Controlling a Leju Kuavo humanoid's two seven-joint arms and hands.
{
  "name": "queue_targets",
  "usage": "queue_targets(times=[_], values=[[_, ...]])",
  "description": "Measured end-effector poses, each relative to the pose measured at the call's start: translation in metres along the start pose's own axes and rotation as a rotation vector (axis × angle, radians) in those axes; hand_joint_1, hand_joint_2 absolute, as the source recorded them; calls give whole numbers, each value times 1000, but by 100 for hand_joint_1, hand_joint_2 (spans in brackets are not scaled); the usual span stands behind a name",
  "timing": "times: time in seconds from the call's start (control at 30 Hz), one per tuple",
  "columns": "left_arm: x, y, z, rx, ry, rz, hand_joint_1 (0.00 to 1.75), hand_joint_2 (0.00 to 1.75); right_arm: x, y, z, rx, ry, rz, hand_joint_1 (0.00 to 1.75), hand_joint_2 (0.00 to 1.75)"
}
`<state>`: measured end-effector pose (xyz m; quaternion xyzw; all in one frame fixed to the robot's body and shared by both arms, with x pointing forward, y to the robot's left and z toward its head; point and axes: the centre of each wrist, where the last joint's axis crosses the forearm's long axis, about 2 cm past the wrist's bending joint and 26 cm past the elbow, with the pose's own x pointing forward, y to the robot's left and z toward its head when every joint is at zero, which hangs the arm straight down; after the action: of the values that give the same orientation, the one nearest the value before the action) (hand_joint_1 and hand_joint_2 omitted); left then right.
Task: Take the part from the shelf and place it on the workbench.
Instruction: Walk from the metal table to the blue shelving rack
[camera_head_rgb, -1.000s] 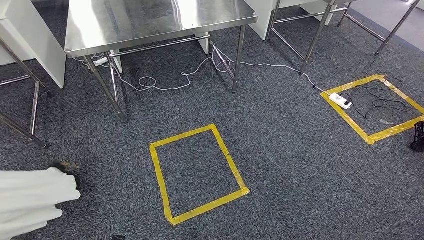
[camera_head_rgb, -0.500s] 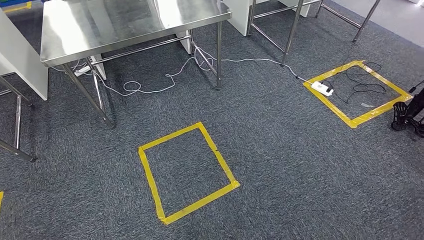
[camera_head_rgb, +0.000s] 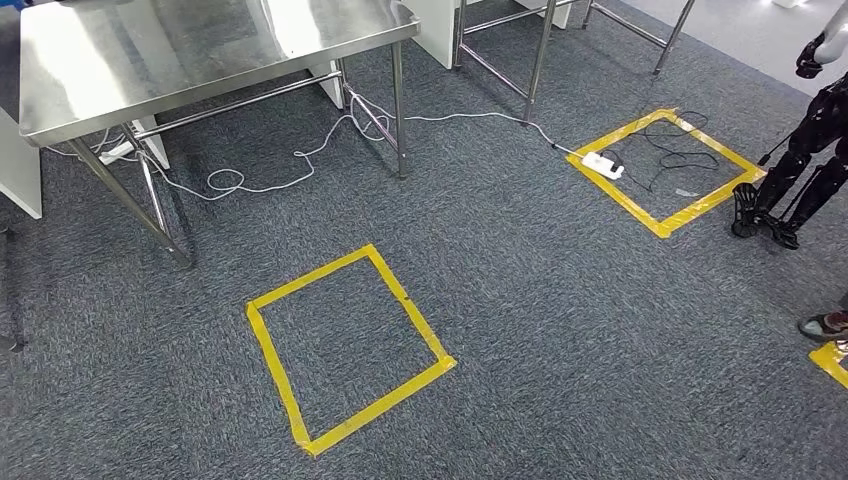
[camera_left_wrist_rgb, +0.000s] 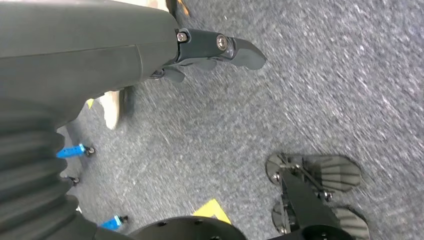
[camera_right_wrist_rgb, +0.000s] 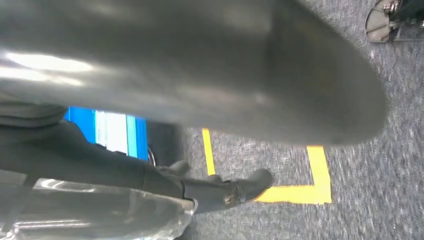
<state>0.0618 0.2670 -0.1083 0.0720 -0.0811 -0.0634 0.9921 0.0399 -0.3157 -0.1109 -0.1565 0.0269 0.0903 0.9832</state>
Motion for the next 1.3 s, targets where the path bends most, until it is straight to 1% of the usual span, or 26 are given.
queue_targets(times=[0.27, 0.47, 0.77, 0.9, 1.07, 1.3], values=[[0, -4, 1, -10, 6, -10, 0, 175, 0, -3, -1, -5, 8, 0, 0, 0], [2, -3, 1, -4, 0, -22, 0, 175, 1, -3, -1, -4, 5, -8, 0, 0], [5, -4, 1, 4, 16, -65, 0, 175, -2, -2, -1, 11, 27, -25, 0, 0], [10, -2, 1, 4, 12, -79, 0, 0, 0, 4, 1, 15, 35, -32, 0, 0], [16, -4, 1, 1, 8, -92, 0, 0, 1, 7, 2, 16, 41, -32, 0, 0], [16, -5, 1, -2, 11, -91, 0, 0, 1, 6, 2, 14, 40, -25, 0, 0]])
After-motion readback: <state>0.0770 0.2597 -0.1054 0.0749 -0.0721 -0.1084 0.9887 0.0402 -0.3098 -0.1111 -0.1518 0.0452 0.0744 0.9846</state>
